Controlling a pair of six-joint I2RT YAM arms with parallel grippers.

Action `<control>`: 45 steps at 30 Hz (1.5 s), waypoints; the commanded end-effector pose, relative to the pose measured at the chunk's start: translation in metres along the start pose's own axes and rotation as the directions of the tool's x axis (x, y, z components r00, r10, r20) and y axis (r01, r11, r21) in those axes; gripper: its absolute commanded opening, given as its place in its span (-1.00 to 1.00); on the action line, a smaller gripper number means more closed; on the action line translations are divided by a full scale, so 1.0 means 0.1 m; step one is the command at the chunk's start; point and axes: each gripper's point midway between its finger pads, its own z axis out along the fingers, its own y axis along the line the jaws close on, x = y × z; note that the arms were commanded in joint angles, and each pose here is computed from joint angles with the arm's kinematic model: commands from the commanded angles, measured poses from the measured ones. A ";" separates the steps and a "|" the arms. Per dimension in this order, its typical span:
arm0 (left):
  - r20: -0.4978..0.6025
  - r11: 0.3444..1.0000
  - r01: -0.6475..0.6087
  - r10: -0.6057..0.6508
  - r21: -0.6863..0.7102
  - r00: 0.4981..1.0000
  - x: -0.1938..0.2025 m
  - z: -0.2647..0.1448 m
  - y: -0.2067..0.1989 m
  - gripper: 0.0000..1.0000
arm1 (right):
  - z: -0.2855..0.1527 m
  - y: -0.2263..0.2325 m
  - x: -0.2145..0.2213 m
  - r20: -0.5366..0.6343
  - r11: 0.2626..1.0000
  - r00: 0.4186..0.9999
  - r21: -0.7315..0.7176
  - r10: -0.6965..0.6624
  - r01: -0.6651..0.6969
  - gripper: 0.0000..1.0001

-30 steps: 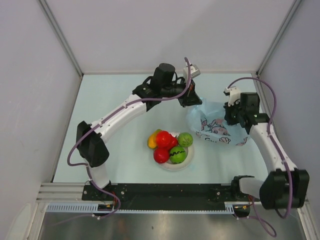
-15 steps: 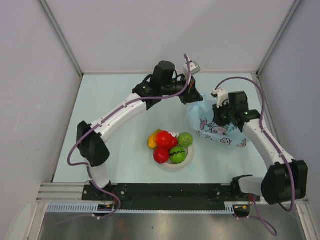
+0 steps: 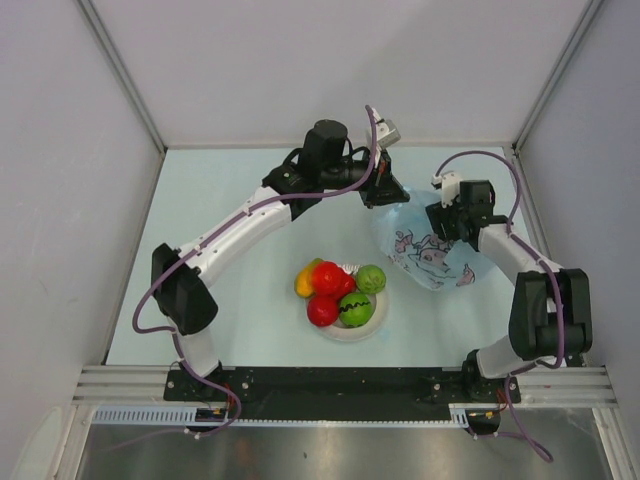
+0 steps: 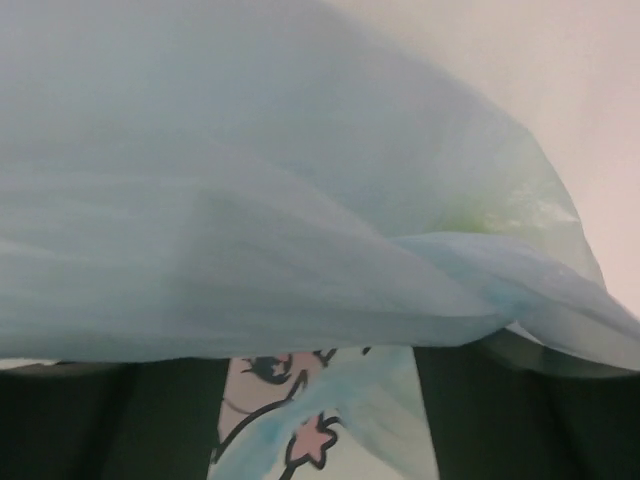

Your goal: Take the fake fruits out of the plastic bag

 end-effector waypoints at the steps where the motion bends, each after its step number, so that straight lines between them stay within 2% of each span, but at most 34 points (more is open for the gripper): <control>1: 0.066 0.995 -0.050 0.044 0.081 0.997 -0.29 -0.10 -0.28 -0.99 | 0.23 -0.37 -0.15 0.043 0.984 0.993 0.148 -0.112 0.104 0.62; 7: 0.047 0.995 -0.040 0.036 0.096 0.998 -0.21 -0.09 -0.28 -0.99 | 0.60 -0.77 -0.02 0.007 0.952 0.985 0.260 -0.171 0.163 0.74; 12: 0.029 0.995 -0.037 0.035 0.093 0.999 -0.13 -0.10 -0.28 -0.99 | 0.85 -1.09 -0.23 0.061 0.933 0.978 0.316 -0.198 0.170 0.75; 14: 0.017 0.995 -0.028 0.027 0.092 0.999 -0.07 -0.10 -0.26 -0.99 | 1.03 -1.10 -0.21 0.064 0.939 0.976 0.292 -0.209 0.182 0.73; 16: 0.001 0.996 -0.016 0.016 0.091 1.000 0.00 -0.08 -0.24 -0.99 | 1.16 -1.02 -0.39 0.120 0.961 0.970 0.207 -0.210 0.182 0.72; 17: -0.003 0.996 -0.014 0.015 0.090 1.000 0.01 -0.08 -0.24 -0.99 | 1.26 -0.97 -0.38 0.124 0.967 0.970 0.171 -0.211 0.188 0.67; 21: -0.015 0.997 -0.012 0.013 0.082 1.000 0.06 -0.07 -0.20 -0.99 | 1.39 -0.88 -0.50 0.126 0.981 0.976 0.103 -0.179 0.166 -0.05; 22: -0.013 0.997 -0.016 0.017 0.082 1.000 0.05 -0.07 -0.21 -0.99 | 1.38 -0.86 -0.54 0.135 0.982 0.976 0.094 -0.173 0.162 -0.13; 23: -0.014 0.997 -0.017 0.018 0.079 1.000 0.06 -0.07 -0.19 -0.99 | 1.37 -0.82 -0.55 0.141 0.985 0.976 0.078 -0.167 0.157 -0.22; 24: -0.012 0.997 -0.019 0.020 0.074 1.000 0.06 -0.07 -0.18 -0.99 | 1.33 -0.80 -0.56 0.136 0.987 0.978 0.063 -0.157 0.149 -0.46; 27: -0.012 0.997 -0.037 0.038 0.068 0.999 0.05 -0.07 -0.17 -0.99 | 1.16 -0.75 -0.65 0.151 0.994 0.982 0.033 -0.111 0.108 -0.72; 30: -0.024 0.997 -0.061 0.062 0.045 0.998 0.08 -0.08 -0.13 -0.99 | 0.91 -0.65 -0.69 0.144 0.999 0.989 -0.030 -0.037 0.041 -0.85; 34: -0.047 0.995 -0.101 0.101 0.010 0.994 0.12 -0.14 -0.08 -0.99 | 0.48 -0.43 -0.75 0.145 0.992 0.988 -0.119 0.058 -0.041 -0.92; 36: -0.058 0.991 -0.131 0.131 0.003 0.990 0.12 -0.28 -0.11 -0.99 | 0.31 -0.18 -0.53 0.081 0.978 0.991 -0.188 0.105 -0.088 -0.93; 37: -0.053 0.990 -0.139 0.139 0.004 0.989 0.09 -0.35 -0.14 -1.00 | 0.11 -0.09 -0.57 0.092 0.977 0.990 -0.196 0.106 -0.086 -0.93; 38: -0.015 0.984 -0.176 0.176 0.003 0.984 -0.06 -0.51 -0.26 -0.99 | 0.03 0.09 -0.25 -0.008 0.965 0.992 -0.229 0.129 -0.127 -0.93; 39: -0.002 0.982 -0.190 0.190 -0.004 0.982 -0.09 -0.61 -0.27 -0.99 | -0.07 0.18 -0.16 -0.036 0.960 0.989 -0.239 0.141 -0.146 -0.92; 40: 0.018 0.975 -0.222 0.222 -0.009 0.975 -0.15 -0.68 -0.33 -1.00 | -0.23 0.35 -0.16 -0.028 0.955 0.990 -0.263 0.137 -0.139 -0.92; 41: 0.104 0.947 -0.319 0.321 -0.035 0.941 -0.43 -0.87 -0.50 -0.99 | -0.30 0.42 -0.12 -0.020 0.955 0.991 -0.266 0.133 -0.133 -0.90; 42: 0.102 0.947 -0.316 0.320 -0.050 0.942 -0.28 -0.85 -0.46 -0.99 | -0.31 0.57 0.01 -0.031 0.952 0.993 -0.282 0.112 -0.116 -0.85; 43: 0.143 0.934 -0.347 0.357 -0.087 0.923 -0.35 -0.87 -0.45 -0.99 | -0.34 0.60 -0.03 -0.001 0.957 0.994 -0.273 0.105 -0.101 -0.81; 45: 0.099 0.942 -0.327 0.333 -0.075 0.938 -0.17 -0.79 -0.37 -0.99 | -0.26 0.67 -0.12 0.048 0.957 0.994 -0.277 0.101 -0.084 -0.69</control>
